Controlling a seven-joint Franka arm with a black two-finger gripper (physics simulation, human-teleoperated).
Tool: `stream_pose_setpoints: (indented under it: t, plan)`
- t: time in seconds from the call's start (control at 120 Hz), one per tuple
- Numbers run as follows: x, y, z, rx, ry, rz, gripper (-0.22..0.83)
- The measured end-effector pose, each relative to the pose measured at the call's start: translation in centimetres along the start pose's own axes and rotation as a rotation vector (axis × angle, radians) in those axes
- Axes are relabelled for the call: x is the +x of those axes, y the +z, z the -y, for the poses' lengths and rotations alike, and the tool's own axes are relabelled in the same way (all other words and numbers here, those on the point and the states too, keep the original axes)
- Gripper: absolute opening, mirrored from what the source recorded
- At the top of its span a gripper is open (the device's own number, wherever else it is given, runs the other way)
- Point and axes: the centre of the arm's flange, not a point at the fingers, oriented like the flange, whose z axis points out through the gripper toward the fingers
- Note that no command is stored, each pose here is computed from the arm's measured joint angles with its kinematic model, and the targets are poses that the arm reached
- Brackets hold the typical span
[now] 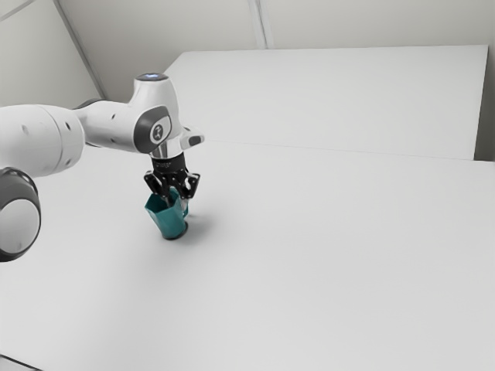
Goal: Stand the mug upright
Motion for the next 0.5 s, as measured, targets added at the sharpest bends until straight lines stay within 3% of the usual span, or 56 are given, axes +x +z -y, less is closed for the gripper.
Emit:
stream_pose_setpoints:
  t: [0.092, 0.2, 0.392, 0.5]
  plan:
    - [0.2, -0.4, 0.0, 0.0, -0.002, -0.009, 0.29]
    - [0.2, -1.7, -0.4, -0.004, 0.001, -0.029, 0.41]
    - [0.1, -4.7, -0.4, -0.019, 0.0, -0.072, 0.52]
    - [-1.7, -9.7, 0.5, -0.055, -0.003, -0.126, 0.55]
